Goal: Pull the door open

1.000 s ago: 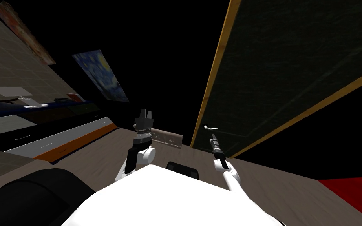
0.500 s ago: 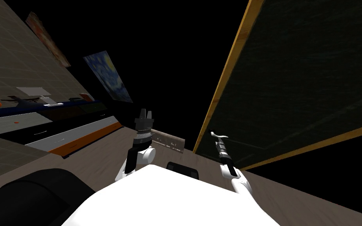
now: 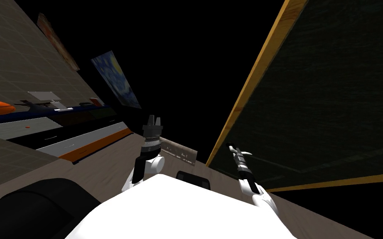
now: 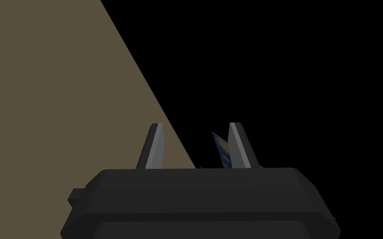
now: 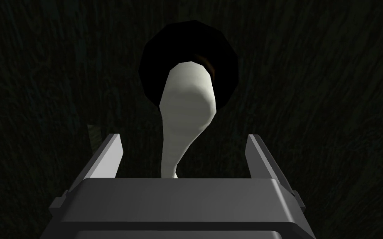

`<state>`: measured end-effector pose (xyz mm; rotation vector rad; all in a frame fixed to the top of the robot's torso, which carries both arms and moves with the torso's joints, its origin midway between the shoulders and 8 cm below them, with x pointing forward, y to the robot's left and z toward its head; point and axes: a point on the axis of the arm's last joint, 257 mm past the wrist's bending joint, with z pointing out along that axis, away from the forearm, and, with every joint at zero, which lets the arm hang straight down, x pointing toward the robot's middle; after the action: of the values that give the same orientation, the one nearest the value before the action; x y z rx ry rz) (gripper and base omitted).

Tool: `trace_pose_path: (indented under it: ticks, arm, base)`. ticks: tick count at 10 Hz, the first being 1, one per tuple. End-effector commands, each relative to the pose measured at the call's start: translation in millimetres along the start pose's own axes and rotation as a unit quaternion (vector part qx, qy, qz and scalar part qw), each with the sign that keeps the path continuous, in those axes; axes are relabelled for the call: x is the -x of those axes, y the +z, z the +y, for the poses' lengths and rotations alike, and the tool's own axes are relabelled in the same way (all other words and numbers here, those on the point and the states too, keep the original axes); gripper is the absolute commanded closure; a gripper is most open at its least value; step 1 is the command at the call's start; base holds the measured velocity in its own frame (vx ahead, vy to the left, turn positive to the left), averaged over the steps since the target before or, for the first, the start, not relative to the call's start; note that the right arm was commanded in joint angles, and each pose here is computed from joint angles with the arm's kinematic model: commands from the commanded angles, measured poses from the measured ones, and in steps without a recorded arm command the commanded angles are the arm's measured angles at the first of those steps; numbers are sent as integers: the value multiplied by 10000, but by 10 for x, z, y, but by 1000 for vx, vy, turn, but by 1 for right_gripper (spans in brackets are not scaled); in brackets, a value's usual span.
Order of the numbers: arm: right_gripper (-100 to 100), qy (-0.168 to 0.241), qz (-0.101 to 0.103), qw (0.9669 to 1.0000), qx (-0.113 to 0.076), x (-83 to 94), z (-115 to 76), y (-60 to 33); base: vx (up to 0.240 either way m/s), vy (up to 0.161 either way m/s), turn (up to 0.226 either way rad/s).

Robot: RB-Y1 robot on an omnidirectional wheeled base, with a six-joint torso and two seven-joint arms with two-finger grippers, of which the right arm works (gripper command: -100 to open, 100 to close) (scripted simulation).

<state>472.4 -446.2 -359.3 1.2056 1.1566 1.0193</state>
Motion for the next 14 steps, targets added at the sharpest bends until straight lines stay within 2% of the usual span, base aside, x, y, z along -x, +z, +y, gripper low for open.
trace_pose_path:
  ticks: [1,3,4,9,14]
  arm:
    - [-100,-4,-69,10000,33,149,29,-59]
    - [-100,-8,-60,10000,41,132,24,-51]
    - [100,-8,-60,10000,41,132,24,-51]
    - [100,-8,-60,10000,41,132,24,-51]
    - [100,0,291,9995,75,68,37,-141]
  base:
    - [190,4,126]
    - [76,8,13]
    - [0,0,0]
    - [-6,-1,2]
    - [-173,-42,81]
